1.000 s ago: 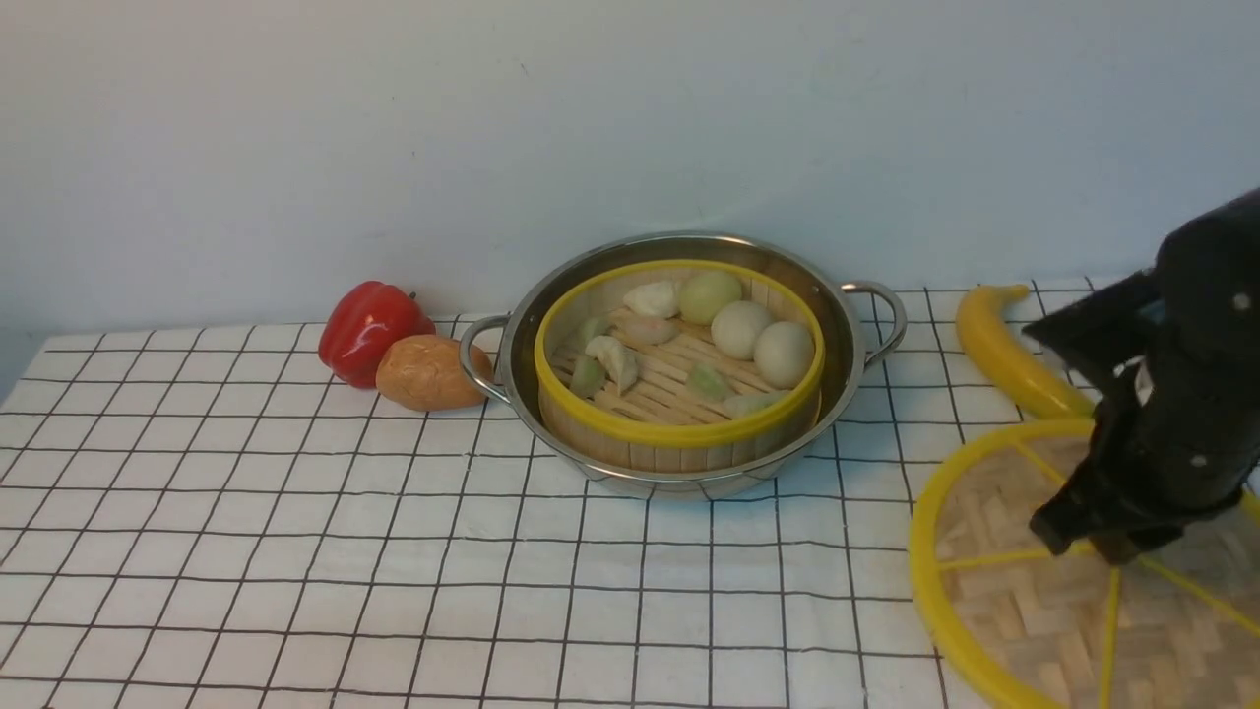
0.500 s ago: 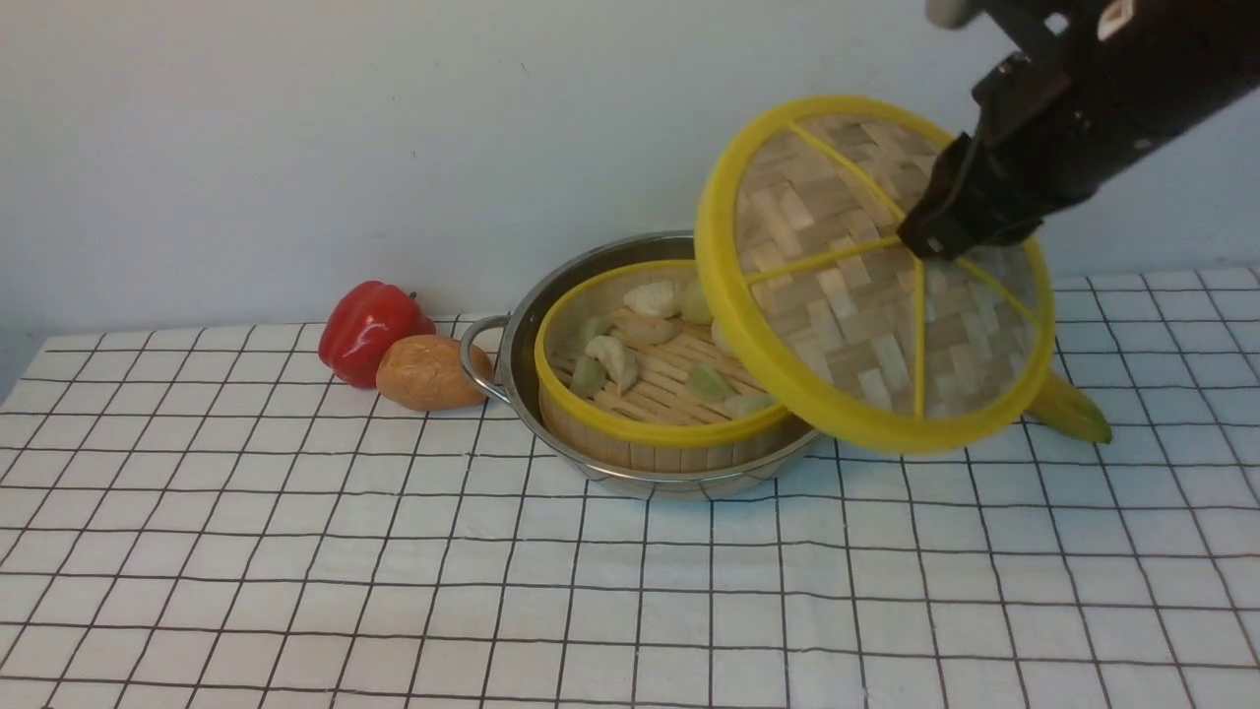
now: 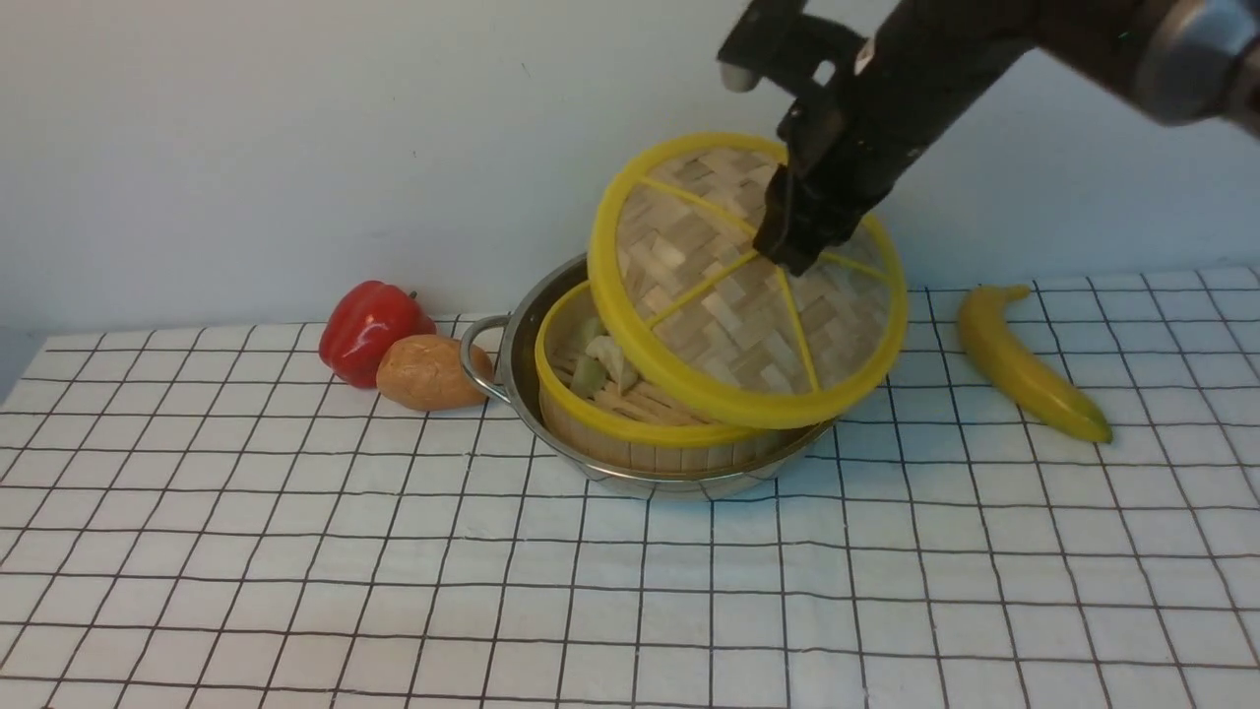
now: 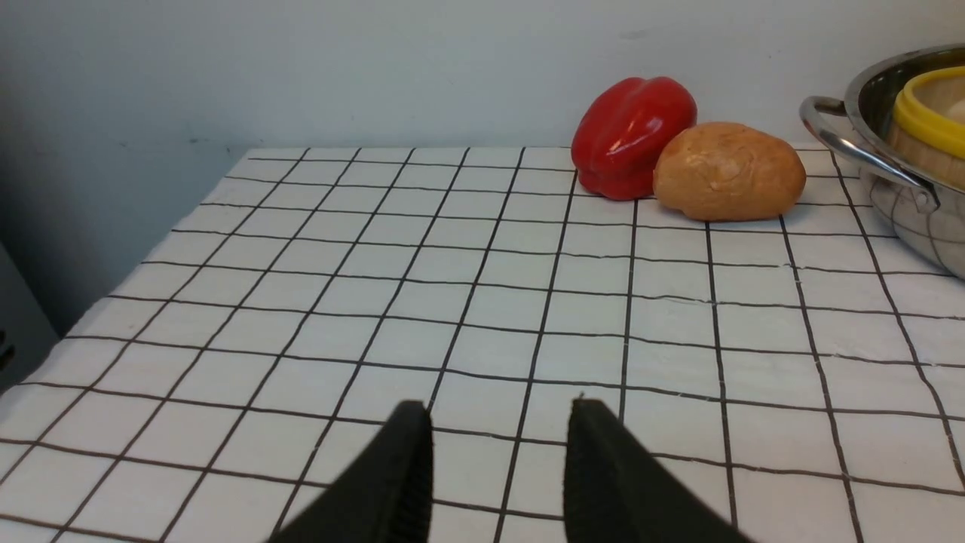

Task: Place the steamer in the pot on the white tablecloth, and put the lid on the steamer.
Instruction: 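Place the bamboo steamer lid onto the steamer basket in the pot with the right gripper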

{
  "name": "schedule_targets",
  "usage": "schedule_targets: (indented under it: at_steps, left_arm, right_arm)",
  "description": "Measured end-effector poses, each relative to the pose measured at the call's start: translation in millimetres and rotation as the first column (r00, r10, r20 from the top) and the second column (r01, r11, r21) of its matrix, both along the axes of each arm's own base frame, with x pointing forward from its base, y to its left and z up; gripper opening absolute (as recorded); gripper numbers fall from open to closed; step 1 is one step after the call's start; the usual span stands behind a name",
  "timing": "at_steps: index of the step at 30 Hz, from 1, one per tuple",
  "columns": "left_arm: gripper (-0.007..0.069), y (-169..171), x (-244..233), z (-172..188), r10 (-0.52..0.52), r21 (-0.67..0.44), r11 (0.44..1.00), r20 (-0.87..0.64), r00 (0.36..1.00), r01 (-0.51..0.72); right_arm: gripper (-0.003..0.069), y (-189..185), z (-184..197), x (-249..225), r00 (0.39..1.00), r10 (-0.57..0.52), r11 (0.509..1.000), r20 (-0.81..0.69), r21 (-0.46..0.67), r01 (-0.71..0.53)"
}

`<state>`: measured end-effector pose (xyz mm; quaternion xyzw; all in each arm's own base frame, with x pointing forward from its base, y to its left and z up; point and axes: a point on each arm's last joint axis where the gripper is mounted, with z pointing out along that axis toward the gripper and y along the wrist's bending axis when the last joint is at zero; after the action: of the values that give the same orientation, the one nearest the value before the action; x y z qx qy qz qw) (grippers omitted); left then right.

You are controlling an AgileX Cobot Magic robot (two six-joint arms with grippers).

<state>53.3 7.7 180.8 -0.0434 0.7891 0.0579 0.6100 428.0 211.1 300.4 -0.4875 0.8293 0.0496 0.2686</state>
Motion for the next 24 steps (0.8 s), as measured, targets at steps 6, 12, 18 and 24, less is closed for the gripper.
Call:
schedule_targets:
  at_steps: [6, 12, 18, 24]
  left_arm:
    - [0.0243, 0, 0, 0, 0.000, 0.000, 1.000, 0.000, 1.000, 0.000]
    - [0.0243, 0, 0, 0, 0.000, 0.000, 1.000, 0.000, 1.000, 0.000]
    - [0.0243, 0, 0, 0, 0.000, 0.000, 1.000, 0.000, 1.000, 0.000]
    - [0.0243, 0, 0, 0, 0.000, 0.000, 1.000, 0.000, 1.000, 0.000]
  right_arm:
    - [0.0146, 15, -24, 15, 0.998, 0.064, 0.997, 0.010, -0.039, -0.063]
    - [0.0146, 18, -26, 20, 0.993, 0.108, 0.993, 0.046, -0.059, -0.105]
    - [0.0146, 18, -25, 20, 0.989, 0.138, 0.988, 0.059, -0.073, -0.134]
    - [0.0146, 18, -25, 21, 0.984, 0.163, 0.984, 0.078, -0.083, -0.156]
